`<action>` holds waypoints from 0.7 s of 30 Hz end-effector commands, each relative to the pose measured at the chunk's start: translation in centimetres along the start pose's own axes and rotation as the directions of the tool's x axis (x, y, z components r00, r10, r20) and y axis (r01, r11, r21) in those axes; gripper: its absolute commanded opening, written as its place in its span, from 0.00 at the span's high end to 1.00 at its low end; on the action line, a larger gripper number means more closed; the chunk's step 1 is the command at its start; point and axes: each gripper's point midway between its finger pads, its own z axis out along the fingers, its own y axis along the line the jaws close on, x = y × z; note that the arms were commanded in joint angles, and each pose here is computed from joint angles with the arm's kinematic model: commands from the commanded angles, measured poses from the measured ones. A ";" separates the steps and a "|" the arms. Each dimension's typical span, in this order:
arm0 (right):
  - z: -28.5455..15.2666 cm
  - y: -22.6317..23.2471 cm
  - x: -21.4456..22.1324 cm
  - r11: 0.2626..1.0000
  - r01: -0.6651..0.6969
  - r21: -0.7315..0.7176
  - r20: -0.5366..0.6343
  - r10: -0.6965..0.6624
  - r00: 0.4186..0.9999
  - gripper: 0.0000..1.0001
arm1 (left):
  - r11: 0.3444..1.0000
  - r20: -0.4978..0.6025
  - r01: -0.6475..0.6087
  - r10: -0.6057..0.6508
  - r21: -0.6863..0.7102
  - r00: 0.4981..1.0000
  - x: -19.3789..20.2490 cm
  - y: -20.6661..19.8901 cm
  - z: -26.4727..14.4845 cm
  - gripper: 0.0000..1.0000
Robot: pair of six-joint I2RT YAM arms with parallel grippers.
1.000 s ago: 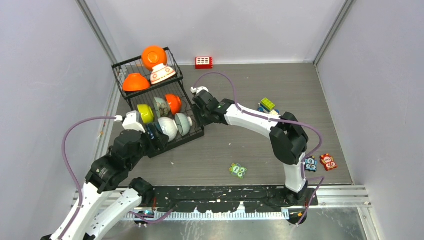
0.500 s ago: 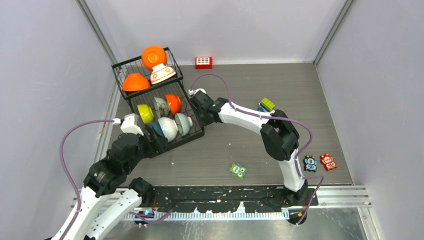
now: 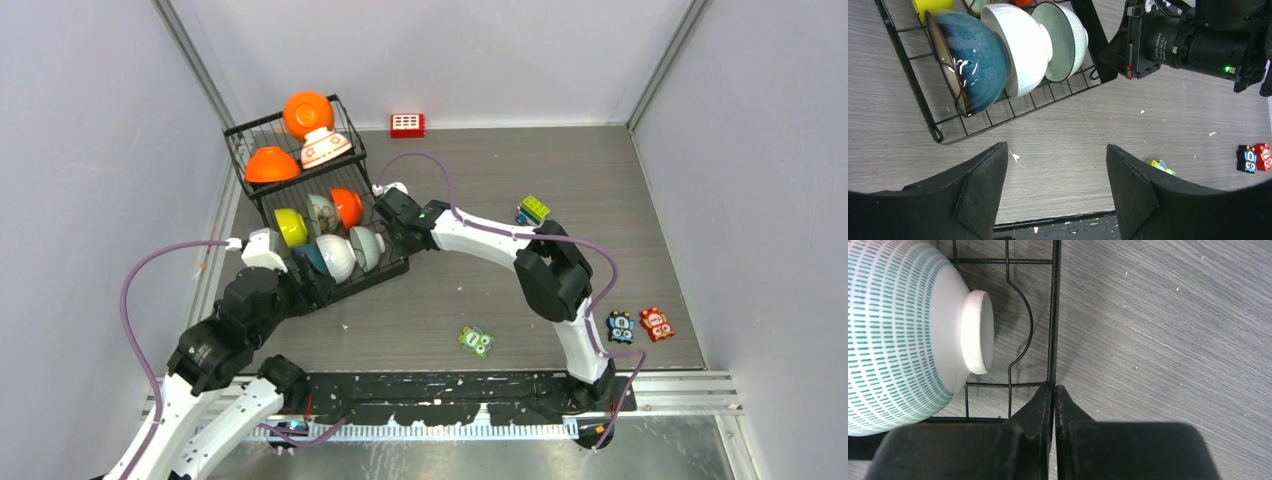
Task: Unload the bowls from the dish rack
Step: Move the dish rack to the center of the board.
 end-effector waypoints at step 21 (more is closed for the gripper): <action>-4.2 -8.6 4.4 0.967 -0.091 0.237 0.024 0.088 0.996 0.99 | 0.999 0.075 -0.024 0.022 0.026 0.997 -3.2 -1.6 -0.4 0.27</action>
